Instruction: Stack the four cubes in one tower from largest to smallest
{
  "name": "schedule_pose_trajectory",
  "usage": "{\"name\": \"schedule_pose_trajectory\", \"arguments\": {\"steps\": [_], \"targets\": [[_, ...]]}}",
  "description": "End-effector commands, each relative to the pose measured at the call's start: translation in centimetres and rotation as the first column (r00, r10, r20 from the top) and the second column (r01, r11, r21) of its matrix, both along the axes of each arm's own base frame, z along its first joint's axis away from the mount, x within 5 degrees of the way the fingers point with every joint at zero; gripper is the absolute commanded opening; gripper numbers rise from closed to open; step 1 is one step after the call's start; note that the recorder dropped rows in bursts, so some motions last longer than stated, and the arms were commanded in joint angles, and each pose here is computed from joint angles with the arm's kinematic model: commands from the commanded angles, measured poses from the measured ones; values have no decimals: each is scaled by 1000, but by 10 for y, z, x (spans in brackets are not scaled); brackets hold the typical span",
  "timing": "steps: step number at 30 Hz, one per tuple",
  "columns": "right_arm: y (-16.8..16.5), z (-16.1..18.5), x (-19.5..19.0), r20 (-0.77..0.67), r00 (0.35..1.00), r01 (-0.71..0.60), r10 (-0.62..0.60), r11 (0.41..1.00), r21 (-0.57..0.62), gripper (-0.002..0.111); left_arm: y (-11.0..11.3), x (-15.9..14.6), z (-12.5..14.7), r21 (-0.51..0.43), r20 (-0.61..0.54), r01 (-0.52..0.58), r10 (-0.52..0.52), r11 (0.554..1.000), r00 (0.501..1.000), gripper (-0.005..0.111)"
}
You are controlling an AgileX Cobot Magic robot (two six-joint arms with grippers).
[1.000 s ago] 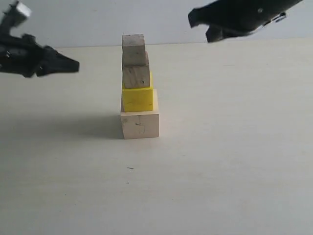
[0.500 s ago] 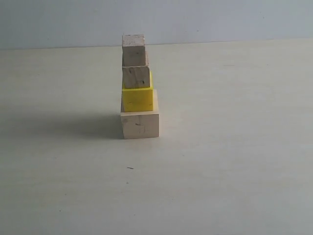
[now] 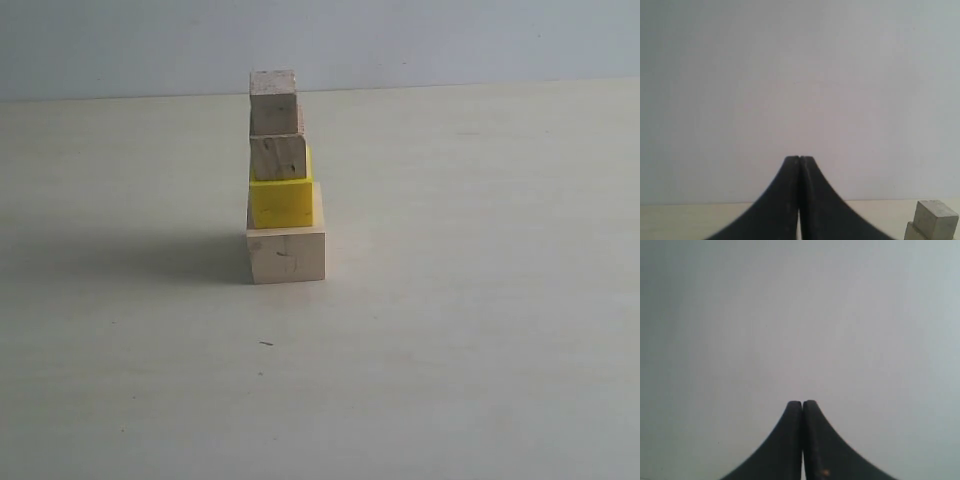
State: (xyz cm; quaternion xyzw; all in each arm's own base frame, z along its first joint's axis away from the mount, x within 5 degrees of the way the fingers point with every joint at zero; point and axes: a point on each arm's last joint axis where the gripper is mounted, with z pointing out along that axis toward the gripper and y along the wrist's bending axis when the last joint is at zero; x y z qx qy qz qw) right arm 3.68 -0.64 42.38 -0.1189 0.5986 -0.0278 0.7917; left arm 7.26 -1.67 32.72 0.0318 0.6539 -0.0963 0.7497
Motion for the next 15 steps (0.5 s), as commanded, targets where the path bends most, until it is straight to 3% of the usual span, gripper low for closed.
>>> {"name": "schedule_pose_trajectory", "arguments": {"steps": [1,9,15], "targets": [[-11,-8,-16,-47,999,25,-19,991,129,0,-1,1,-5,-4,-18,16,-16,1000,1000,0],[-24,-20,-45,-76,997,3,20,957,291,0,-1,1,-5,-7,-18,15,-15,1000,1000,0],[-31,-26,-57,-81,997,18,8,949,314,0,-1,1,-5,-7,-18,15,-15,1000,1000,0]]}}
